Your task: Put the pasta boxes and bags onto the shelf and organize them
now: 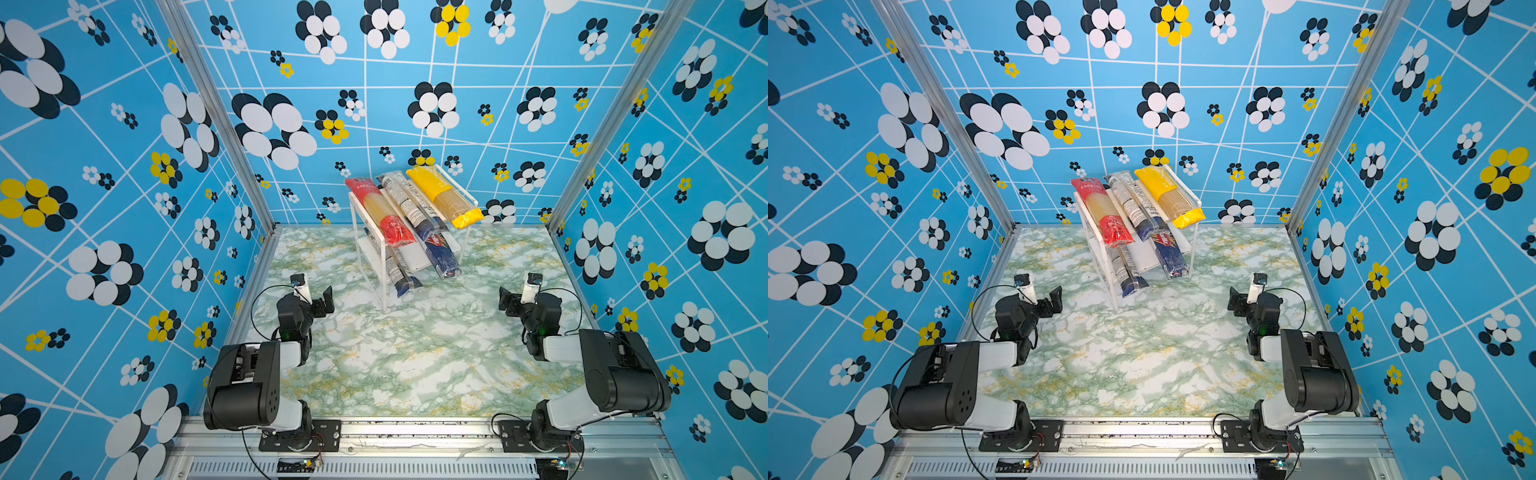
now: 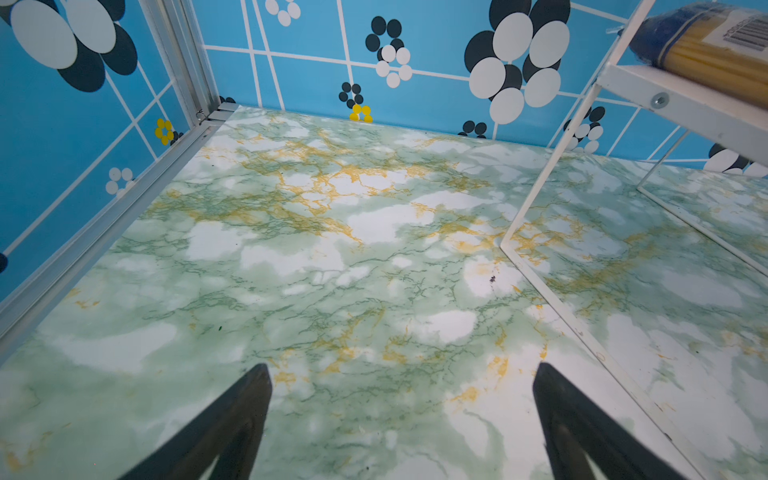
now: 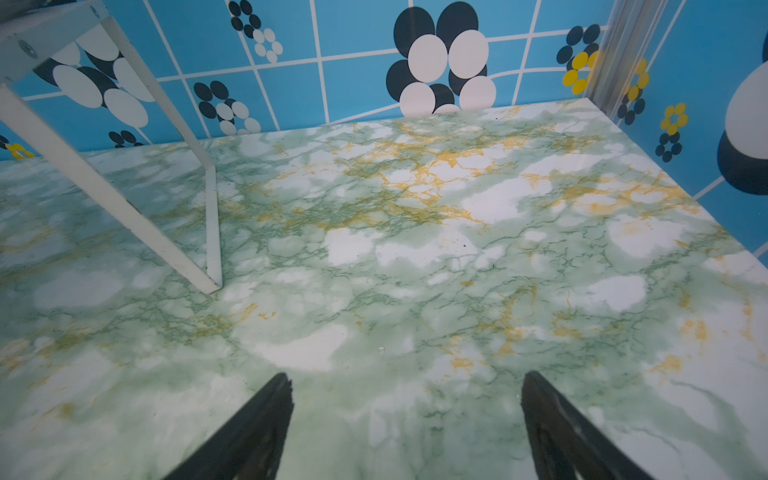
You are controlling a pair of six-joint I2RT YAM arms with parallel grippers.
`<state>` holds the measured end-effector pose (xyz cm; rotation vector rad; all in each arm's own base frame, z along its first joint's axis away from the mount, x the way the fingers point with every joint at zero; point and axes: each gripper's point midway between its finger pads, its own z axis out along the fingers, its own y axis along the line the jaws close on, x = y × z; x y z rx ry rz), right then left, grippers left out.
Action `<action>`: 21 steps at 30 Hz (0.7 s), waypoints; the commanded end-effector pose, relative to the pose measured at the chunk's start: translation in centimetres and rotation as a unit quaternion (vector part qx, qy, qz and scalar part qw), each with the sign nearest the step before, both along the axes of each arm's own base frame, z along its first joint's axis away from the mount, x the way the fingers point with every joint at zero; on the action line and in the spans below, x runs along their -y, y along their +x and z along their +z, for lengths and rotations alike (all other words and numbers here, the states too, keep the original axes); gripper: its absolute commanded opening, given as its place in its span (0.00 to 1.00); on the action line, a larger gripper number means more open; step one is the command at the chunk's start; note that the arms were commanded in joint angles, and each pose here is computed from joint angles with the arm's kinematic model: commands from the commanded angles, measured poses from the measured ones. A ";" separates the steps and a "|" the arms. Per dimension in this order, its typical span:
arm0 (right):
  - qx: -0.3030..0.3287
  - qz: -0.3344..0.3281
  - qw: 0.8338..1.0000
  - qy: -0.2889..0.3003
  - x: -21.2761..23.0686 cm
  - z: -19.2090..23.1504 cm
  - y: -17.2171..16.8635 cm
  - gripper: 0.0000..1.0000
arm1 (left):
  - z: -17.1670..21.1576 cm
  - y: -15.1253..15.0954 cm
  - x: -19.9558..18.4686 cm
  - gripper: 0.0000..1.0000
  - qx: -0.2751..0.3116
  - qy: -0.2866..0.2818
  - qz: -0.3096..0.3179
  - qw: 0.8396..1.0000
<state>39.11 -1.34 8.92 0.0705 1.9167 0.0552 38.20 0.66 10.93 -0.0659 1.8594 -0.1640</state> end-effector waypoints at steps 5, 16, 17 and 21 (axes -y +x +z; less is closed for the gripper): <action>0.010 0.011 1.000 -0.006 -0.5 0.4 0.3 0.89 | -0.8 0.2 0.7 0.99 0.013 0.022 -0.015 1.000; 0.007 0.008 1.000 -0.010 -0.5 0.4 0.4 0.99 | -1.2 1.3 0.9 0.99 -0.008 0.039 -0.006 0.999; 0.008 0.008 1.000 -0.010 -0.5 0.5 0.5 0.99 | -1.2 1.4 1.0 0.99 -0.012 0.046 -0.004 0.999; 0.007 0.007 1.000 -0.012 -0.5 0.5 0.5 0.99 | -1.4 1.6 1.6 0.99 -0.022 0.071 0.000 0.997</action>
